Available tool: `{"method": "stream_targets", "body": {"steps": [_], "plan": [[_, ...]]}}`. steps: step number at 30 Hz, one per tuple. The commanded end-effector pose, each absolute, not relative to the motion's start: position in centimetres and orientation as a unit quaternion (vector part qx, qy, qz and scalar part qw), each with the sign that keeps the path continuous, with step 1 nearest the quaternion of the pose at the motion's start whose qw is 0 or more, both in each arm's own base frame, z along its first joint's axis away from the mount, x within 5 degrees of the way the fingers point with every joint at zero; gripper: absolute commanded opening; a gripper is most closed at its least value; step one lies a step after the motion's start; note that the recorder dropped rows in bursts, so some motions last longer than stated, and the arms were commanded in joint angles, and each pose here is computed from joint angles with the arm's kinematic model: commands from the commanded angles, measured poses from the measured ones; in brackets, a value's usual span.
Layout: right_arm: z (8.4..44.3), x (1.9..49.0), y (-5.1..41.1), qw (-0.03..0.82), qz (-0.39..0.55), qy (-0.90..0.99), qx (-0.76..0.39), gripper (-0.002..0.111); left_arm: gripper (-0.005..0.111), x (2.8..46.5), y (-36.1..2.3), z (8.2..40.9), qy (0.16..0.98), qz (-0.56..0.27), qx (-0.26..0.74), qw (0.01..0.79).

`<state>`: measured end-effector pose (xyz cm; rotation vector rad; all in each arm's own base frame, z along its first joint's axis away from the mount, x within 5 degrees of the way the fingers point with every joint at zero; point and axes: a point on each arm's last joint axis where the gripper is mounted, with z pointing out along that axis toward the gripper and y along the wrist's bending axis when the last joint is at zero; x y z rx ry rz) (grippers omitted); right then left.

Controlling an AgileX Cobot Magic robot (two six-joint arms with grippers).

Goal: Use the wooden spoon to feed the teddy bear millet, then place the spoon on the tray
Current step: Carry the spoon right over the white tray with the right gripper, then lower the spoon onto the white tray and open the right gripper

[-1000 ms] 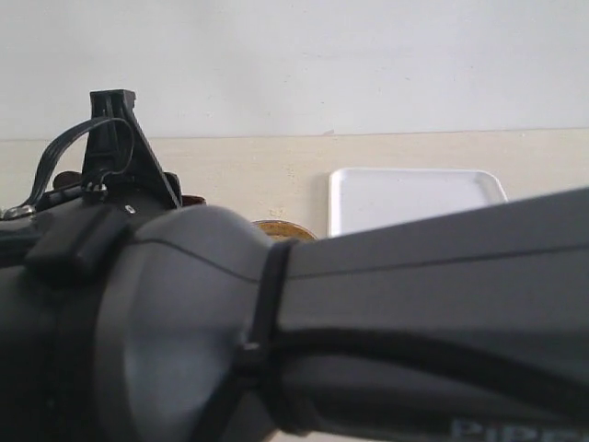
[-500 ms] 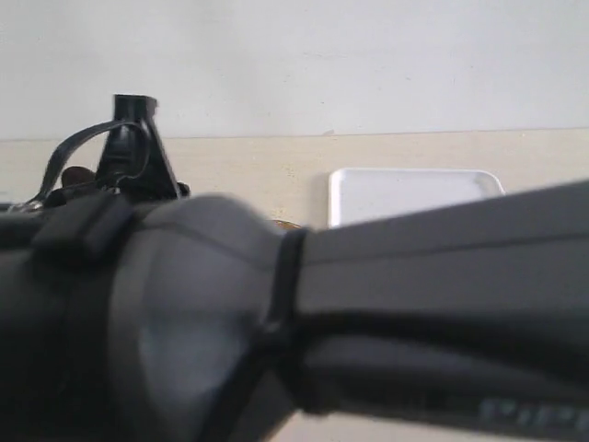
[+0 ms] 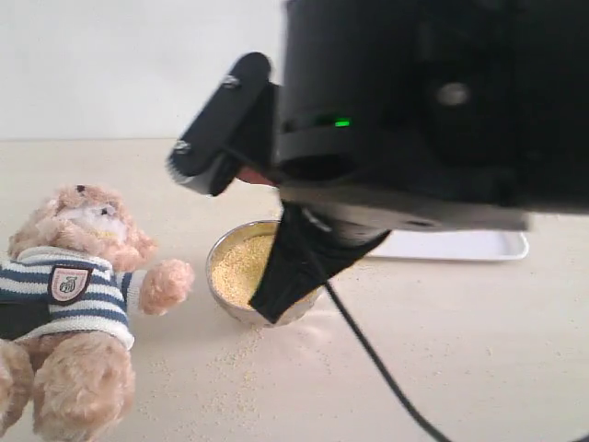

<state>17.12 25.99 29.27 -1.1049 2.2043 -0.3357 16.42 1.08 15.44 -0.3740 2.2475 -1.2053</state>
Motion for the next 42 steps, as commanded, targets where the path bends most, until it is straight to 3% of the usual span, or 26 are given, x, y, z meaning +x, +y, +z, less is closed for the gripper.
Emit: {"method": "stream_targets", "body": {"steps": [1,11,18,22,28,42], "plan": [[28.0,17.7,21.9,0.317,-0.065,0.879,-0.351,0.0,0.005,16.5,1.0,15.7,0.829,-0.46,-0.137,0.286],[24.2,20.4,14.3,0.338,0.015,0.932,-0.126,0.0,0.005,16.5,1.0,15.7,0.829,-0.46,-0.137,0.286],[23.4,25.3,9.4,0.367,0.045,0.929,-0.006,0.0,0.005,16.5,1.0,15.7,0.829,-0.46,-0.137,0.286],[21.4,29.6,8.6,0.33,0.016,0.943,-0.032,0.0,0.005,16.5,1.0,15.7,0.829,-0.46,-0.137,0.286],[17.4,35.4,10.9,0.282,0.007,0.957,-0.07,0.0,0.005,16.5,1.0,15.7,0.829,-0.46,-0.137,0.286],[12.9,38.9,12.1,0.259,0.018,0.964,-0.056,0.001,0.005,16.5,1.0,15.7,0.829,-0.46,-0.137,0.286]]}}
